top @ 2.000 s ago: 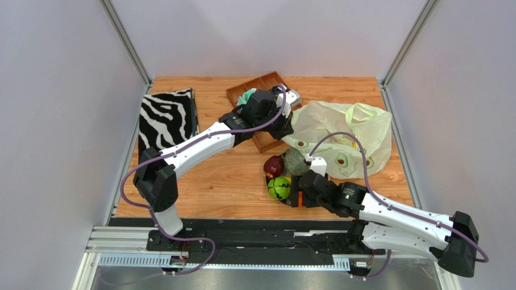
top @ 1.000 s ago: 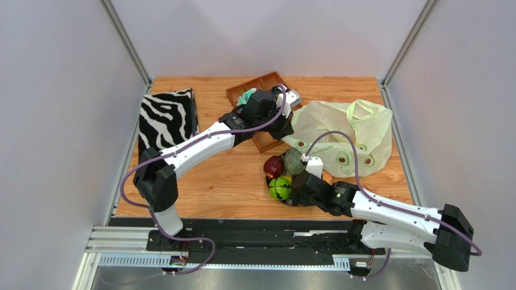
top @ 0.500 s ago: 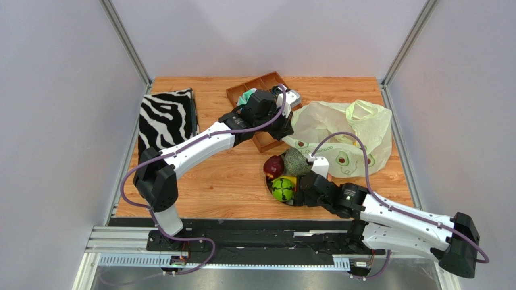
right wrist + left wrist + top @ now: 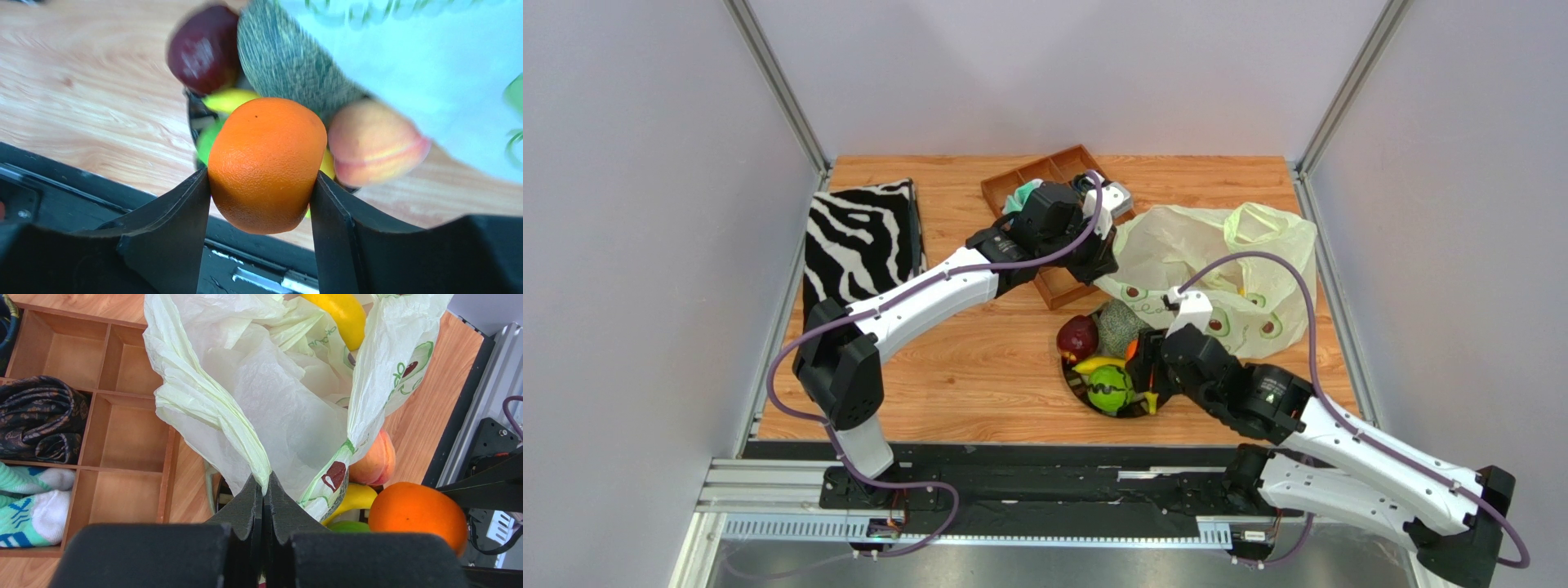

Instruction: Place the fruits into the plastic bag

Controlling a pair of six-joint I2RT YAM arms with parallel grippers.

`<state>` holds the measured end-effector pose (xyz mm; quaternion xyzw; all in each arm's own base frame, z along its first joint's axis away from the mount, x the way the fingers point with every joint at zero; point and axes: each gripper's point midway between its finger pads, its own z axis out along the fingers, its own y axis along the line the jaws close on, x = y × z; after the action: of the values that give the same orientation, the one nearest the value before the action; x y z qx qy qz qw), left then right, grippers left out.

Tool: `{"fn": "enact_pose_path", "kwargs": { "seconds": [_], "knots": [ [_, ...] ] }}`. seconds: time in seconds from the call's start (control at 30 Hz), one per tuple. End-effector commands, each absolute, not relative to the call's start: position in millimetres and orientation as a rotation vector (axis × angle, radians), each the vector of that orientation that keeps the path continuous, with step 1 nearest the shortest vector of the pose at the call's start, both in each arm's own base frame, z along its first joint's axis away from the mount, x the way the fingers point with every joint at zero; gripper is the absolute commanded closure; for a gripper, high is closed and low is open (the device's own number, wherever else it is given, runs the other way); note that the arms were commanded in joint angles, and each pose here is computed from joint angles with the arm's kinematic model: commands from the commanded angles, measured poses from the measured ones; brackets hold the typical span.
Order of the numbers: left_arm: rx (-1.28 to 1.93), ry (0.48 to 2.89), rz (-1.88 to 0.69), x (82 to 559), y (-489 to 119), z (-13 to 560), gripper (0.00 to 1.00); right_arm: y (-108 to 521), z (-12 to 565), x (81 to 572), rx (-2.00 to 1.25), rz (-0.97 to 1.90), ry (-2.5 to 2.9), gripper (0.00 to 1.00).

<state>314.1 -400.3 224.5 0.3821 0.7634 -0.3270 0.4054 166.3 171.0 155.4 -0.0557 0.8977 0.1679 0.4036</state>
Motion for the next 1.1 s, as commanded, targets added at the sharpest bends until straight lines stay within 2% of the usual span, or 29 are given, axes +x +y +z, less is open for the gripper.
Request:
{"fn": "enact_pose_path", "kwargs": {
  "seconds": [0.0, 0.23, 0.4, 0.6, 0.83, 1.07],
  "knots": [
    [0.952, 1.873, -0.854, 319, -407, 246, 1.0, 181, 235, 198, -0.167, 0.52, 2.055, 0.66],
    [0.962, 1.872, -0.862, 318, -408, 245, 1.0, 156, 308, 239, -0.092, 0.578, 1.877, 0.67],
    [0.976, 1.867, -0.877, 315, -410, 245, 1.0, 144, 321, 287, -0.04, 0.604, 1.851, 0.67],
    [0.979, 1.865, -0.859, 318, -408, 245, 1.0, 126, 279, 341, 0.043, 0.524, 1.951, 0.68],
    [0.983, 1.869, -0.855, 318, -408, 243, 1.0, 107, 215, 370, 0.1, 0.394, 2.093, 0.68],
    [0.982, 1.863, -0.858, 317, -408, 246, 1.0, 72, 178, 399, 0.167, 0.188, 2.169, 0.68]
  ]
}}
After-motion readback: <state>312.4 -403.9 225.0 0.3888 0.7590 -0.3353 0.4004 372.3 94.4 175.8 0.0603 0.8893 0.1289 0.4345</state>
